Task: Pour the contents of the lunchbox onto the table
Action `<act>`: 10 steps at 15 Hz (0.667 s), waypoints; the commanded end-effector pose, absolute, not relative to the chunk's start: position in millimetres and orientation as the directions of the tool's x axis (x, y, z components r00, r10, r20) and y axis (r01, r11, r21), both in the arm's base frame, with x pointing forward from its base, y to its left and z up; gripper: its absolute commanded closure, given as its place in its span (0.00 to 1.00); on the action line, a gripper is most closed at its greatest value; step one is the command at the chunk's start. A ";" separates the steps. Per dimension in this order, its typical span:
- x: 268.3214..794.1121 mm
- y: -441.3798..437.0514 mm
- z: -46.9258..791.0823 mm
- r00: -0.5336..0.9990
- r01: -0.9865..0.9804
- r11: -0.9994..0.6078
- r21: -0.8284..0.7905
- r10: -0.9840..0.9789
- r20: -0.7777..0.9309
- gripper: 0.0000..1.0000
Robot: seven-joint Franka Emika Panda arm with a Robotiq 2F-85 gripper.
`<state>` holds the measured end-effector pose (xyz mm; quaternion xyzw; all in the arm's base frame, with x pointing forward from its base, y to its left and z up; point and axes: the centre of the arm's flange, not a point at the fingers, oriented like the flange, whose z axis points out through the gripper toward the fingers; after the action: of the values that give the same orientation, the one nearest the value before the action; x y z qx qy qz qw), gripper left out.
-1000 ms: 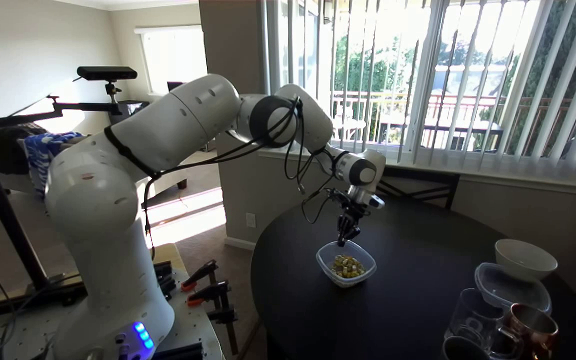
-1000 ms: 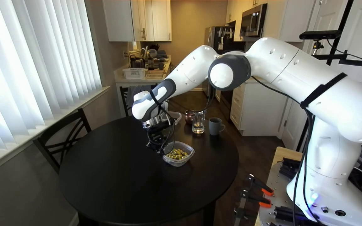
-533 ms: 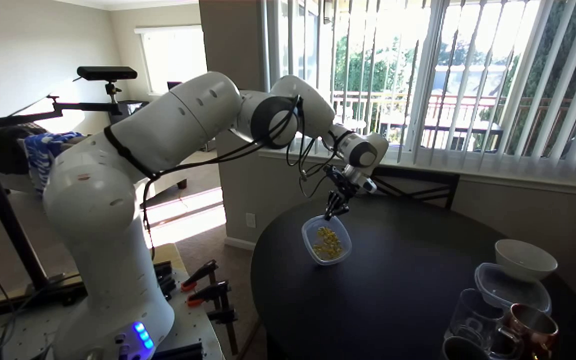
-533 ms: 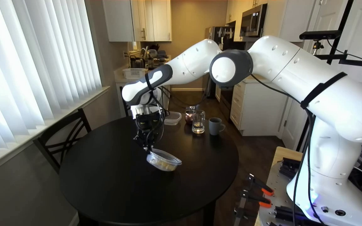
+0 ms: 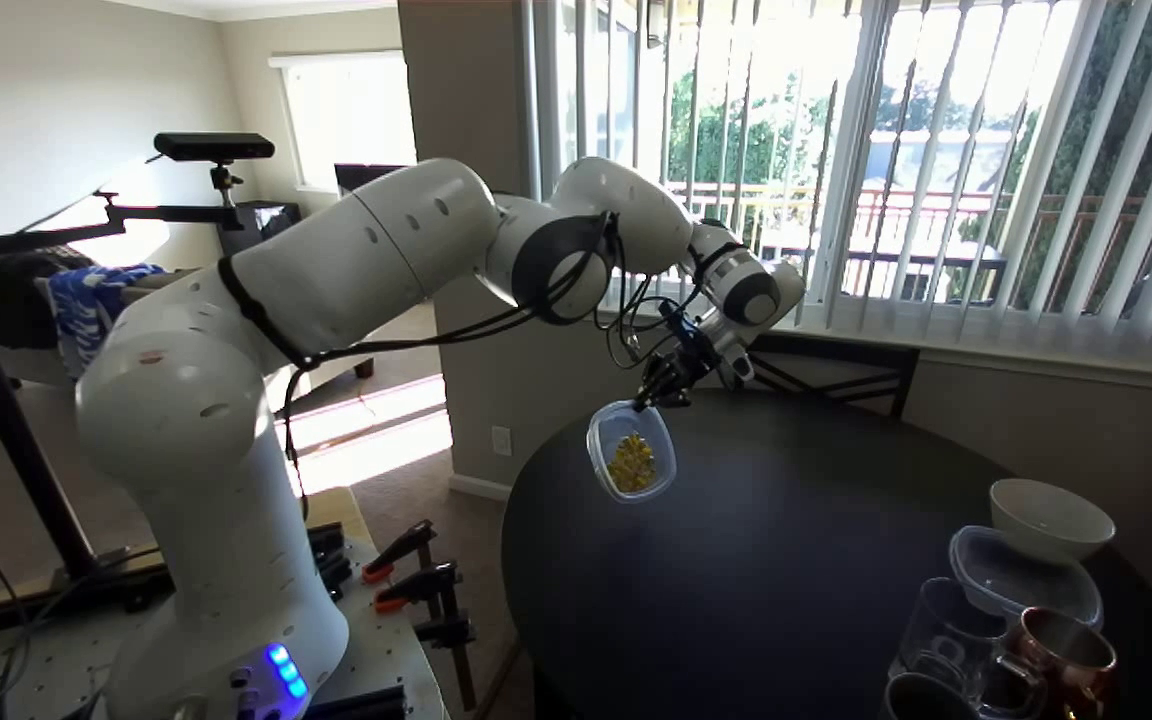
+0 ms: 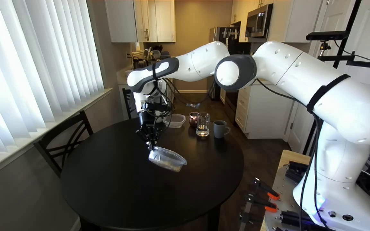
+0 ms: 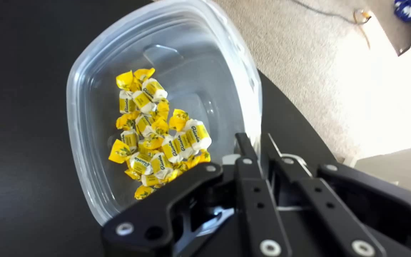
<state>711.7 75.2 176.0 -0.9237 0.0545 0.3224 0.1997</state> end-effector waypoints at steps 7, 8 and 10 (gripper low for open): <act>737.0 50.7 127.8 0.594 -0.245 -0.760 -0.602 0.373 -0.713 0.98; 734.6 52.8 126.3 0.566 -0.259 -0.741 -0.620 0.404 -0.719 0.98; 729.8 57.1 125.0 0.506 -0.290 -0.701 -0.652 0.465 -0.726 0.98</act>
<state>677.5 55.8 130.3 -0.8213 -0.0369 0.4576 0.3388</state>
